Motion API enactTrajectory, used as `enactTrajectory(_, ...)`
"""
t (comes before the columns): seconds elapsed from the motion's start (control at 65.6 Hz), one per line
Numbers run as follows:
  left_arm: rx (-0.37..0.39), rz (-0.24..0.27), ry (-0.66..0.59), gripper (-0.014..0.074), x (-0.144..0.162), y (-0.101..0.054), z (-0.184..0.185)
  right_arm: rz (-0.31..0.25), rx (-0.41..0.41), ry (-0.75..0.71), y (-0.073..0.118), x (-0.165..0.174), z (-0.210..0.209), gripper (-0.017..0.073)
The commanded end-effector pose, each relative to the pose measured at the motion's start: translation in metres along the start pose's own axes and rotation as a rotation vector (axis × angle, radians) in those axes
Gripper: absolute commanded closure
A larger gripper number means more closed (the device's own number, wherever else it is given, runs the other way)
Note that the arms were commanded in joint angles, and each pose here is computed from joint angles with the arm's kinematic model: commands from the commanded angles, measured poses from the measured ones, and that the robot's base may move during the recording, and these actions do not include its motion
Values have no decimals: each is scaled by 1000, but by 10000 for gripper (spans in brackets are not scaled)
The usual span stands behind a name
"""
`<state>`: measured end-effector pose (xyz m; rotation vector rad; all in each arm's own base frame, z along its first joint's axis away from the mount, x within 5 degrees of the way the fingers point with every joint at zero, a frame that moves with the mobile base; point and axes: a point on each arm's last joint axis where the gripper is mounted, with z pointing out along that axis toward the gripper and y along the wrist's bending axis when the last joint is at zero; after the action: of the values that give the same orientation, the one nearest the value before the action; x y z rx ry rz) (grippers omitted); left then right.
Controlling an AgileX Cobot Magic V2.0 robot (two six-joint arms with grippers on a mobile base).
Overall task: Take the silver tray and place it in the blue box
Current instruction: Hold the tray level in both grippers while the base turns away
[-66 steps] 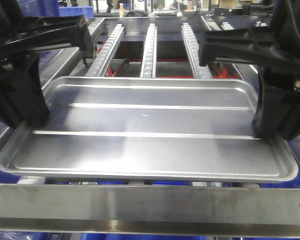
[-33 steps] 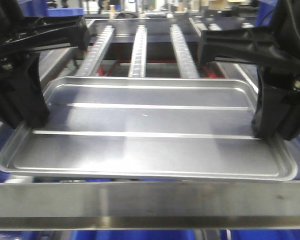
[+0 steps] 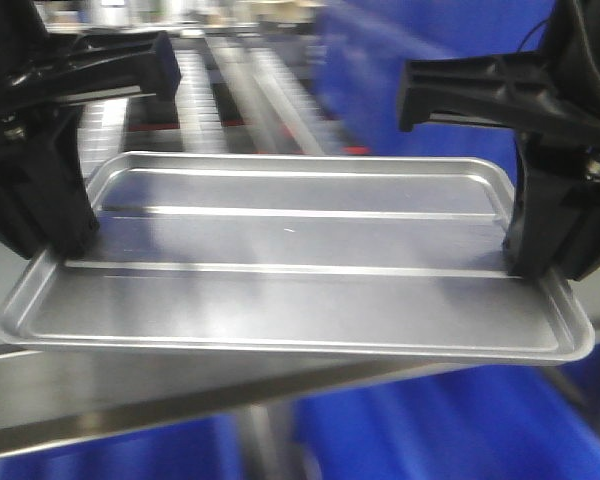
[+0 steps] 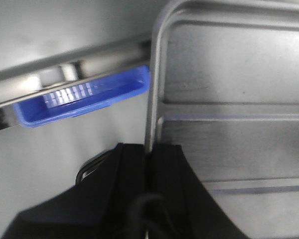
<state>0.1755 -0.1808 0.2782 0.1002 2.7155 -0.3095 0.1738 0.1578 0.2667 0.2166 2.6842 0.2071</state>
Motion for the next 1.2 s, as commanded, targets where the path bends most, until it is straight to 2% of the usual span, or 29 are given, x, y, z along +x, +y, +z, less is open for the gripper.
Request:
enactTrajectory(0.0, 36, 3, -56, 698, -6, -4, -12, -8, -29, -62, 0, -8, -12, 505)
enactTrajectory(0.64, 36, 3, -56, 698, -6, -4, -12, -8, -27, -61, 0, -8, -12, 505)
enactTrajectory(1.189, 37, 1, -55, 698, -6, -4, -12, -6, 40, -32, -6, -5, -12, 505)
